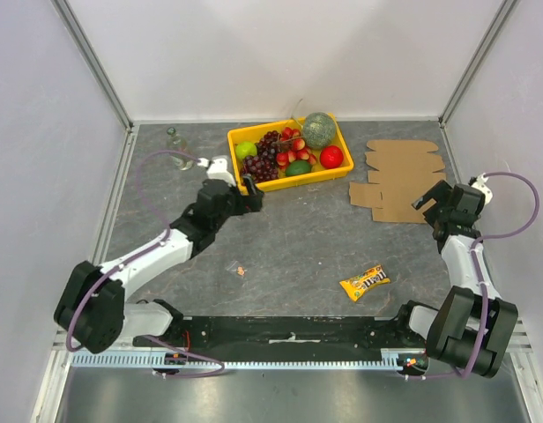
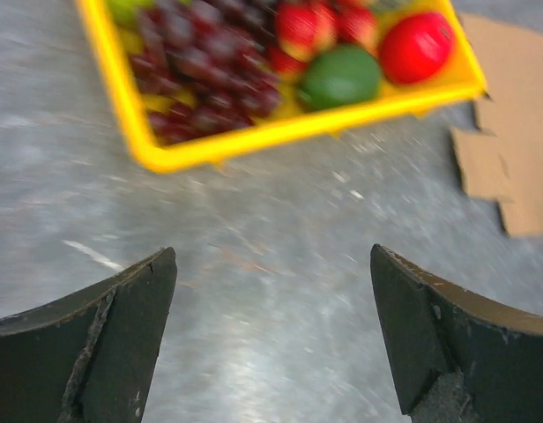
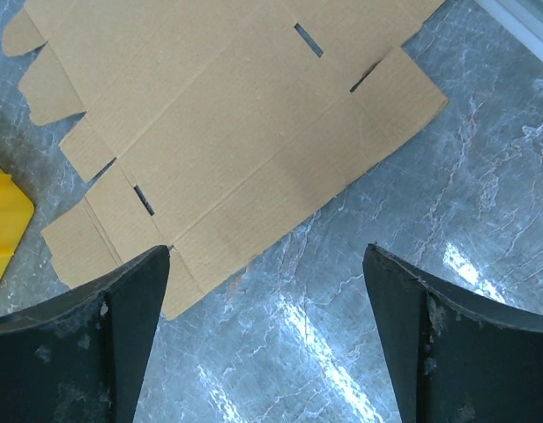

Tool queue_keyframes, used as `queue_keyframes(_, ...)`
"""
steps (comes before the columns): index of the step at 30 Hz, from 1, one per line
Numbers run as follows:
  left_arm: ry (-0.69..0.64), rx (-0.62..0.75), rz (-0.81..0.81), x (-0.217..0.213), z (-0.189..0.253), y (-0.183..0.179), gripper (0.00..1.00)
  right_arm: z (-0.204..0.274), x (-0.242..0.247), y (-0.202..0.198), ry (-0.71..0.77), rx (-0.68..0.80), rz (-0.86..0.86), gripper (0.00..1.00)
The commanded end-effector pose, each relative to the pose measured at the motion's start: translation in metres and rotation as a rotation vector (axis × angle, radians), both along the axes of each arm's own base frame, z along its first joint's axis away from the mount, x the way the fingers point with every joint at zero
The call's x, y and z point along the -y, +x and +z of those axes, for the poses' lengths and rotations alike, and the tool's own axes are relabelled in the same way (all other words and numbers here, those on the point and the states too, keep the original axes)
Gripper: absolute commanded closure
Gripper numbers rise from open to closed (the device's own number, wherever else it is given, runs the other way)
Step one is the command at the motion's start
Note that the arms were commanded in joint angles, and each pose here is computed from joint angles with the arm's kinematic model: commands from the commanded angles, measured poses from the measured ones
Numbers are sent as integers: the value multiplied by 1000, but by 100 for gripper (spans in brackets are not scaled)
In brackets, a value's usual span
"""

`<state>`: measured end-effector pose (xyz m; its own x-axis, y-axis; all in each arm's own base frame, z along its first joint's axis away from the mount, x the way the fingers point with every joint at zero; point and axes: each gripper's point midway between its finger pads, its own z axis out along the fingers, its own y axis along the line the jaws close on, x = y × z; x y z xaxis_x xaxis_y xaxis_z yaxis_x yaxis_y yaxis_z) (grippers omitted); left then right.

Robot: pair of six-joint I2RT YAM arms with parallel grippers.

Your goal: Fold the paper box

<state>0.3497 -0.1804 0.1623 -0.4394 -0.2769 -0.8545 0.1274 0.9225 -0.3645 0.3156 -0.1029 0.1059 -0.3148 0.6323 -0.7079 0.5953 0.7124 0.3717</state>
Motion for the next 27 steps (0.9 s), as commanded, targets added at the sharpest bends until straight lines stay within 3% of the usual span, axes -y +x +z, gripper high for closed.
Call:
queue_keyframes(1, -170, 0, -160, 83, 12, -11, 5, 1, -8, -2, 25, 28, 32, 2)
queue_keyframes(5, -222, -57, -242, 139, 2, -11, 7, 0, -16, 0, 56, 48, 60, 2)
queue_keyframes(13, -200, -122, -274, 227, -16, -1, 7, -1, -25, 2, 98, 77, 85, 2)
queue_keyframes(19, -225, -212, -192, 251, -41, 12, 8, 8, -30, 7, 135, 114, 90, 2)
queue_keyframes(27, -226, -262, -204, 288, -63, 25, 9, 37, -35, 11, 144, 199, 101, 2)
